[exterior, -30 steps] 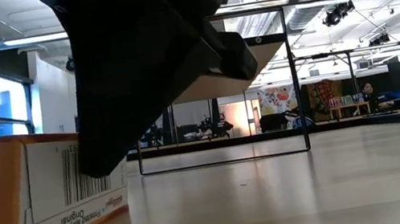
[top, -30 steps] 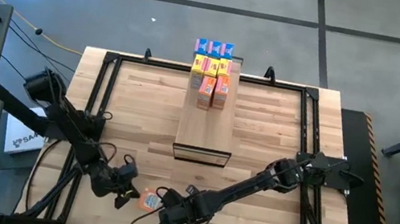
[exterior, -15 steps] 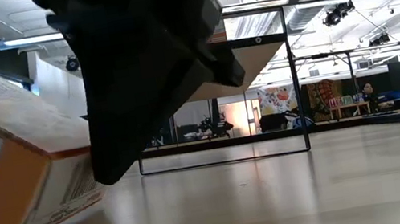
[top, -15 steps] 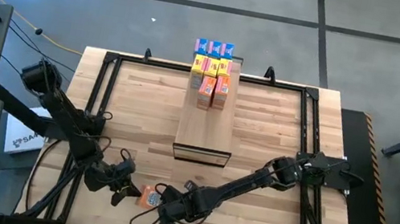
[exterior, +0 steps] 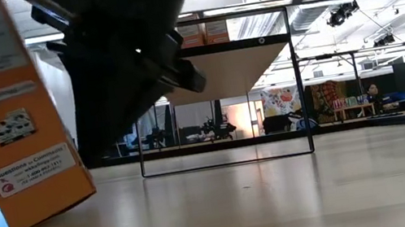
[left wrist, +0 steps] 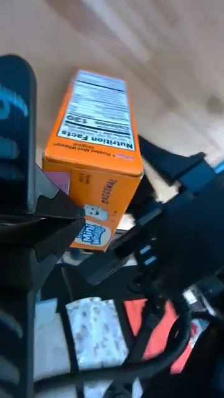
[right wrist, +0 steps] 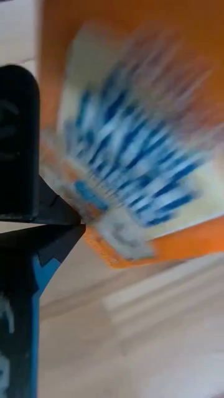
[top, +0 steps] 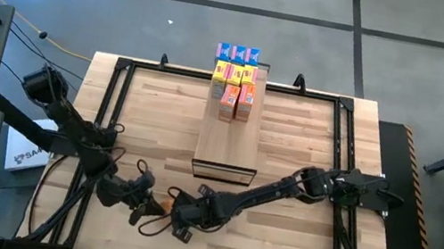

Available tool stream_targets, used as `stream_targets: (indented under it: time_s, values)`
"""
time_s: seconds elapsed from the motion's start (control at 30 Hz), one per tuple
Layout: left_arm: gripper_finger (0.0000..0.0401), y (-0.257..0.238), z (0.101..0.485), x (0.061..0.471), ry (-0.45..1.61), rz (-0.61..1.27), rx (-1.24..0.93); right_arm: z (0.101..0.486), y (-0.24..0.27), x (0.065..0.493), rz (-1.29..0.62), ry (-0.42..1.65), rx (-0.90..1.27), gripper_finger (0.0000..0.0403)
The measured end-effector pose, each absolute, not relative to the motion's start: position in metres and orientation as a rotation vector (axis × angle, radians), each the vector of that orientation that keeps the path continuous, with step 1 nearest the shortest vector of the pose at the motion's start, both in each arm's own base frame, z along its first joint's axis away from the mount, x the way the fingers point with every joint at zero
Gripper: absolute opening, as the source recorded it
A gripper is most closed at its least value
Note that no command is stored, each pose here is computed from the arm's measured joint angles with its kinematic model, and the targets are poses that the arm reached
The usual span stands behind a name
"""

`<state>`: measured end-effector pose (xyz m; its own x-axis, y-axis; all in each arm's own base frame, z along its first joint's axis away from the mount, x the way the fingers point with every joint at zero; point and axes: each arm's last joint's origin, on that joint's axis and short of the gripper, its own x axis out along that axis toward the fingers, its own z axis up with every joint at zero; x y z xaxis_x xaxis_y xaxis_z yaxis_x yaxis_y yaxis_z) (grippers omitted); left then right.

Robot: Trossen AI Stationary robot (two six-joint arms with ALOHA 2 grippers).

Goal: Stack cereal on shelf
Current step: Put the orange cereal box on the shelf aligned with the orange cereal boxes

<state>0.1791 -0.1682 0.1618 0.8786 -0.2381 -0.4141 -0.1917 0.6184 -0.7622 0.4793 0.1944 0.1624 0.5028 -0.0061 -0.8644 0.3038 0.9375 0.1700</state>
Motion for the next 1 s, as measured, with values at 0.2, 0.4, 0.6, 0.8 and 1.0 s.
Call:
stream_targets:
  time_s: [0.2,0.4,0.6,0.8,1.0]
  values:
    - [0.0000,-0.161,0.162,0.186,0.495,-0.009,-0.891,0.165,0.189,0.485,-0.172,1.004,0.345,0.0000]
    - [0.0000,-0.159,0.161,0.187,0.509,-0.013,-0.888,0.165,0.188,0.486,-0.164,1.006,0.353,0.0000]
    - [0.0000,-0.154,0.161,0.192,0.556,-0.042,-0.936,0.167,0.189,0.487,-0.176,0.984,0.417,0.0000]
    - [0.0006,-0.147,0.170,0.191,0.532,-0.037,-0.961,0.168,0.190,0.489,-0.196,0.950,0.450,0.0000]
    - [0.0035,-0.138,0.183,0.185,0.524,-0.041,-0.976,0.171,0.190,0.493,-0.213,0.896,0.487,0.0000]
